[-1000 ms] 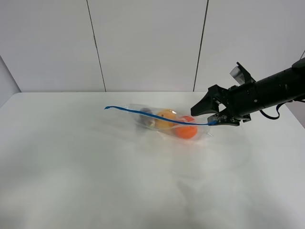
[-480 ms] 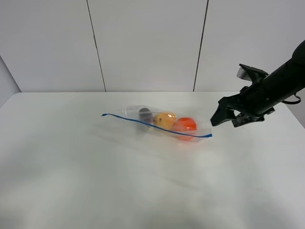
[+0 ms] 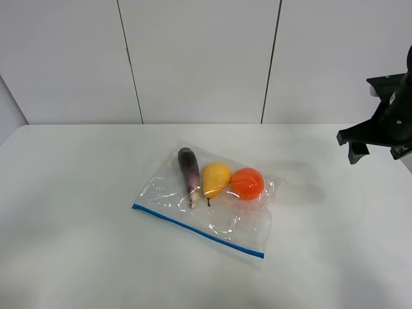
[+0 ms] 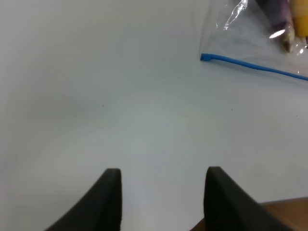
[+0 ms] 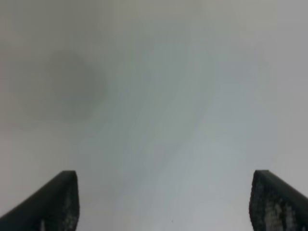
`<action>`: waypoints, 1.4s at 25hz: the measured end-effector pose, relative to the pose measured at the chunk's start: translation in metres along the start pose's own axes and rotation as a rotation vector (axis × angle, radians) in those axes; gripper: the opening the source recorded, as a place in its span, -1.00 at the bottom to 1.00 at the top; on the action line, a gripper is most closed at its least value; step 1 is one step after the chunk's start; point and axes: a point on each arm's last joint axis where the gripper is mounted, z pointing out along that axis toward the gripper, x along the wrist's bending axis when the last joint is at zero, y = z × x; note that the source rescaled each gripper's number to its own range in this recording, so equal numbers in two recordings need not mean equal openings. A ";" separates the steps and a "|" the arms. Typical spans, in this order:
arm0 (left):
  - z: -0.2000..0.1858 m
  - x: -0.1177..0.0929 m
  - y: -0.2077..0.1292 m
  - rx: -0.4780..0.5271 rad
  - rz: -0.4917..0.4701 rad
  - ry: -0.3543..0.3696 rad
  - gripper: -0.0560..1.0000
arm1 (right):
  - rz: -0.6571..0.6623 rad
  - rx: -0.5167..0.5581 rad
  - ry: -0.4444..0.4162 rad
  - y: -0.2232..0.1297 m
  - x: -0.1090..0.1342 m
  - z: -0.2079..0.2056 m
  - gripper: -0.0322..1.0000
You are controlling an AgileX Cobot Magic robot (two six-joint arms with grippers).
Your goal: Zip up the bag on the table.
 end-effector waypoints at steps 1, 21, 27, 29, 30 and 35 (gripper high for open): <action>0.000 0.000 0.000 0.000 0.000 0.000 0.85 | 0.007 -0.012 -0.001 0.001 -0.001 -0.003 1.00; 0.000 0.000 0.000 0.000 0.000 0.000 0.85 | -0.003 -0.235 0.074 -0.034 -0.011 -0.109 1.00; 0.000 0.000 0.000 0.000 0.000 0.000 0.85 | 0.026 -0.371 0.067 -0.067 -0.020 -0.161 1.00; 0.000 0.000 0.000 0.000 0.000 0.000 0.85 | 0.043 -0.440 0.064 -0.083 -0.023 -0.182 1.00; 0.000 0.000 0.000 0.000 0.000 0.000 0.85 | 0.047 -0.465 0.062 -0.090 -0.024 -0.190 1.00; 0.000 0.000 0.000 0.000 0.000 0.000 0.85 | 0.131 -0.627 0.087 -0.144 -0.029 -0.234 1.00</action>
